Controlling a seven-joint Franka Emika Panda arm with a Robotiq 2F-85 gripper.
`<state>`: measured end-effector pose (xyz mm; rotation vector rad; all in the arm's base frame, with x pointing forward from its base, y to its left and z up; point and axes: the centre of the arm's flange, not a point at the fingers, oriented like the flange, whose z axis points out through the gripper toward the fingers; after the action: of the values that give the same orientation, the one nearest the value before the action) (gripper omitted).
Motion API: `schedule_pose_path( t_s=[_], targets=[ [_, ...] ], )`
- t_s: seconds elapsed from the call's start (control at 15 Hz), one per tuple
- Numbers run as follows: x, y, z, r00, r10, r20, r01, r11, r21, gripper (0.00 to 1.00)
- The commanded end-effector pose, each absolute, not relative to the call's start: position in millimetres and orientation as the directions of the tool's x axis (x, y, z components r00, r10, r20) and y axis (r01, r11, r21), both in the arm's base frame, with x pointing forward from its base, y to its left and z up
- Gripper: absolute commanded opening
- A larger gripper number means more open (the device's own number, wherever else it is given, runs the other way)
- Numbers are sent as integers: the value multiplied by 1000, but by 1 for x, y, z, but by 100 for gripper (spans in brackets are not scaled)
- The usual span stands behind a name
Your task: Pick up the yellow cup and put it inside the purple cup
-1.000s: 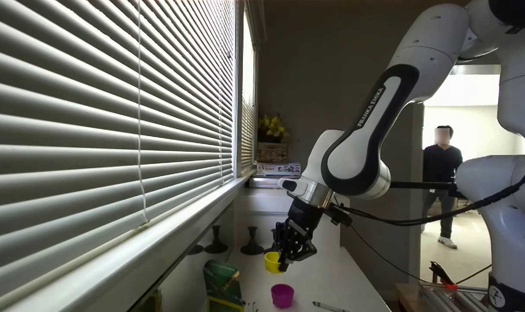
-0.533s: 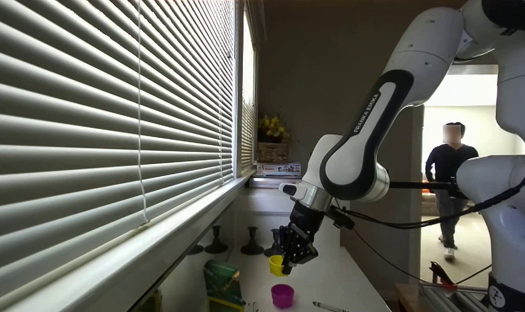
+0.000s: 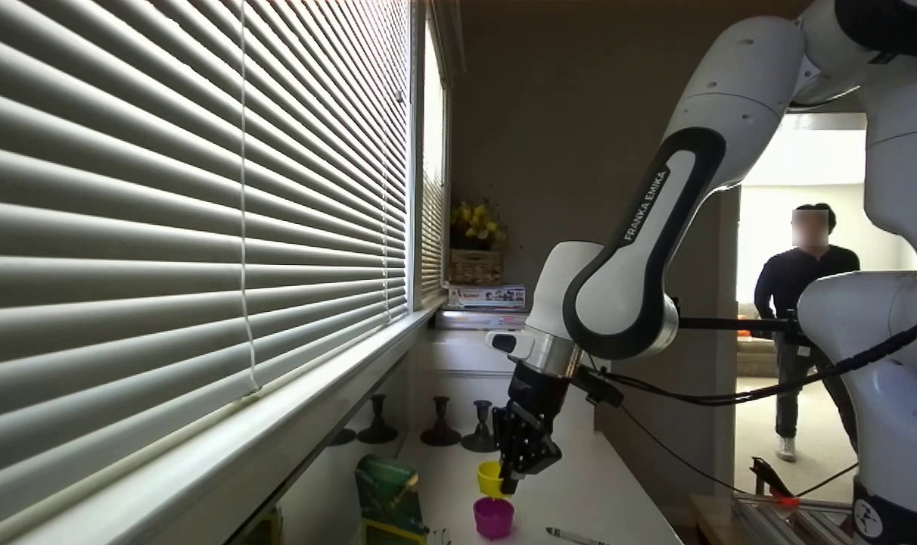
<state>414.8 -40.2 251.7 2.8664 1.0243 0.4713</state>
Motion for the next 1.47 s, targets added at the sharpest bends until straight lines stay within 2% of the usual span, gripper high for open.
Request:
schedule_pose_path(
  t_s=[0.0,1.4],
  targets=[
    [390,-25,281,743,623,243,605,-781,153,2],
    [393,-34,258,760,614,212,585,-789,186,2]
  ],
)
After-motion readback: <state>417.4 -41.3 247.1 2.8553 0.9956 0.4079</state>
